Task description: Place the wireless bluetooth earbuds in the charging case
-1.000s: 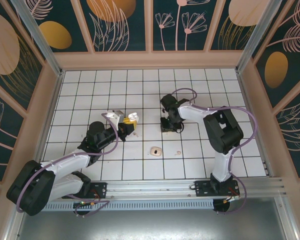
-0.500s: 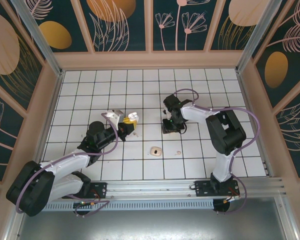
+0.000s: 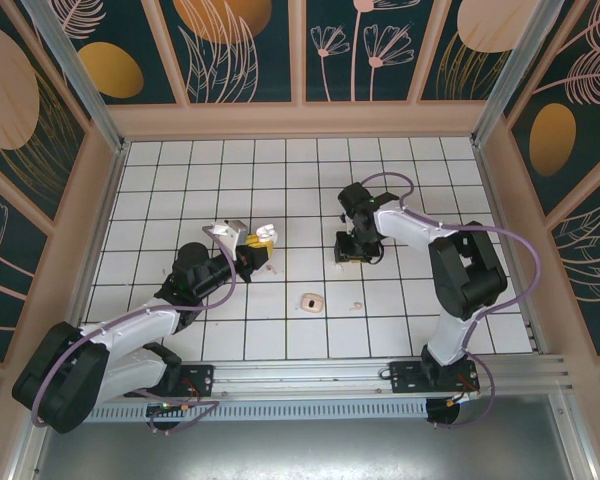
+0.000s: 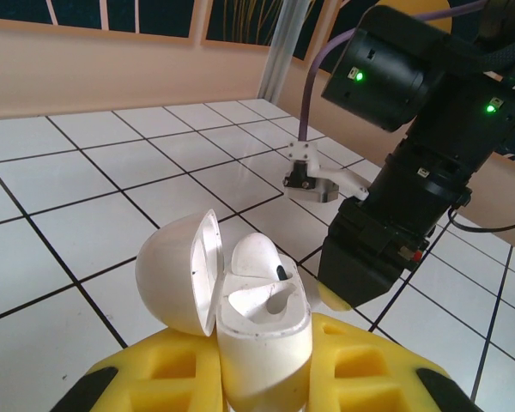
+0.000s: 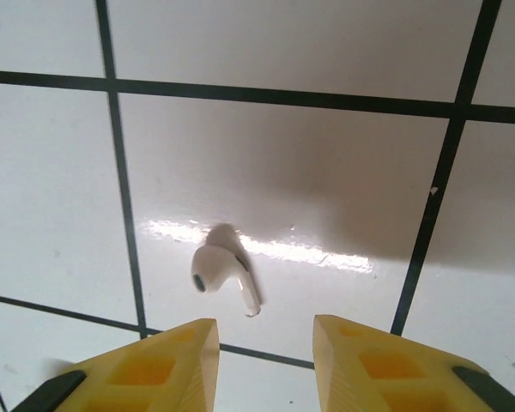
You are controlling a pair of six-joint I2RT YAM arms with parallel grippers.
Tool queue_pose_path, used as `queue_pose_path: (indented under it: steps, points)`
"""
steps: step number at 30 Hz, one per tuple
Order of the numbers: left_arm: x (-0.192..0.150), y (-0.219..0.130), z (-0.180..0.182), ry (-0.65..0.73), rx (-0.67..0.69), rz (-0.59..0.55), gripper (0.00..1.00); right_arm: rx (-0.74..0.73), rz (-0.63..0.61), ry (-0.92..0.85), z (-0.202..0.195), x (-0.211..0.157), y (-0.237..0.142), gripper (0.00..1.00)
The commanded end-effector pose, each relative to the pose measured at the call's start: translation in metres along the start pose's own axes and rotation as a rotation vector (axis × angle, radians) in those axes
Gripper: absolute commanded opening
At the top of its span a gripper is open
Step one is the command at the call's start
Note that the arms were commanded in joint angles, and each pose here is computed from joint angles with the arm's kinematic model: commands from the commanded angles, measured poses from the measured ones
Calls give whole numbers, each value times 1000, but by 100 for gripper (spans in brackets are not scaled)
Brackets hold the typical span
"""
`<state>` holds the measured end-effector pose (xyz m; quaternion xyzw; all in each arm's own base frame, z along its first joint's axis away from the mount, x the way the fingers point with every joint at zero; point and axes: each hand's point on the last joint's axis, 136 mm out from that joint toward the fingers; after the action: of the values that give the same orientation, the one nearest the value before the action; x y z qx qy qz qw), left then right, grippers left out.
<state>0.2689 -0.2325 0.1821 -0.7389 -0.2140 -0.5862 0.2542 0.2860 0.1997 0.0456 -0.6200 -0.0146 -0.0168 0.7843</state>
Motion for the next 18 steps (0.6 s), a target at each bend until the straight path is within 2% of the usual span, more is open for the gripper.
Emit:
queue_pose_path:
  steps: [1,10,18]
  points:
    - [13,-2,-1,44,-2,-37,12,-34,7,17,-1,-4,-3,35]
    - [12,-3,0,46,5,-38,12,-117,45,-85,7,0,10,35]
    - [12,-4,0,49,8,-37,12,-112,66,-118,15,1,21,34]
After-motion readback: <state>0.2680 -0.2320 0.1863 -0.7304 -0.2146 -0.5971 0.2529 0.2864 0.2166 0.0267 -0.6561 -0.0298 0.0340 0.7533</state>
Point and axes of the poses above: each hand's point on the last joint's axis, 136 mm out from that joint toward the fingers, its own y axis out along the fingers, its own z axis along the line the jaws close on, x = y × z, and after that the axes turned 7 degrees about y, right-handed
